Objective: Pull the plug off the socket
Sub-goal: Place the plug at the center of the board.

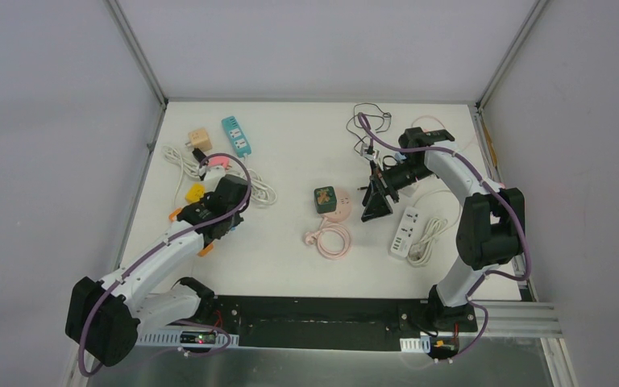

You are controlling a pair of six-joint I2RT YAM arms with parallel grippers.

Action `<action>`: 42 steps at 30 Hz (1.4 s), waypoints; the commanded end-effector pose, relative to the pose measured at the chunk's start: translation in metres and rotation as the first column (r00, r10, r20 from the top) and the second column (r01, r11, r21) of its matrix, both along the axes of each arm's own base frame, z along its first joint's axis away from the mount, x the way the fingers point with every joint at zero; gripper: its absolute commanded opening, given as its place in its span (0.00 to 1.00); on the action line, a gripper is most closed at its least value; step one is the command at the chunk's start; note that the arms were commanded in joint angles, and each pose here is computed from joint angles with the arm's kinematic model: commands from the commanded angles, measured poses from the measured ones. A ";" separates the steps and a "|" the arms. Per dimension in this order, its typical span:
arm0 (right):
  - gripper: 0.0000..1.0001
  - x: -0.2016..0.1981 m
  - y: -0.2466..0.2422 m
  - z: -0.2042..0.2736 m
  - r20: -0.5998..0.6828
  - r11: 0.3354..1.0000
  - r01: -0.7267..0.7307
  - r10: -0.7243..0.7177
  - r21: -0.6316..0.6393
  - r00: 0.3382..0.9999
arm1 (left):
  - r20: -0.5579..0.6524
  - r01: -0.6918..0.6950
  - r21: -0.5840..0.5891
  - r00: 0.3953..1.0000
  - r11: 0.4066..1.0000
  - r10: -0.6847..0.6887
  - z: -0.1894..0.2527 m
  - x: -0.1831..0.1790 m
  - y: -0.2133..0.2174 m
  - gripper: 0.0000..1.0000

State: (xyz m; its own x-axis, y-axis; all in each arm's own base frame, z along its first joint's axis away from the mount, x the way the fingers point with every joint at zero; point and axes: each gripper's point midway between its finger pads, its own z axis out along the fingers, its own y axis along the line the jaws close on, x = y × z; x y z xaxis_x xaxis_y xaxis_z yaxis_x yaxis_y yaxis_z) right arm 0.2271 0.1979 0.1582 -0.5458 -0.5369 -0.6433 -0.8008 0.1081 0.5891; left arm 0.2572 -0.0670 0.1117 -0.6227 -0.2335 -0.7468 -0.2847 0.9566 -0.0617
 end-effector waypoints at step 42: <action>1.00 0.001 -0.002 0.006 0.044 1.000 -0.014 0.013 0.016 0.999 | -0.148 -0.217 0.242 0.955 0.946 0.257 -0.044 0.051 0.042 0.27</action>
State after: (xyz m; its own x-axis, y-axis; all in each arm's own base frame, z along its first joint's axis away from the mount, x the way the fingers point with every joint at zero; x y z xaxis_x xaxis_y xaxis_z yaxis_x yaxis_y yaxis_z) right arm 0.2270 0.1974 0.1576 -0.5435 -0.5400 -0.6426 -0.8022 0.1086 0.5872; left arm 0.3079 -0.0305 0.0682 -0.6702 -0.2473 -0.6997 -0.4891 0.8563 0.1658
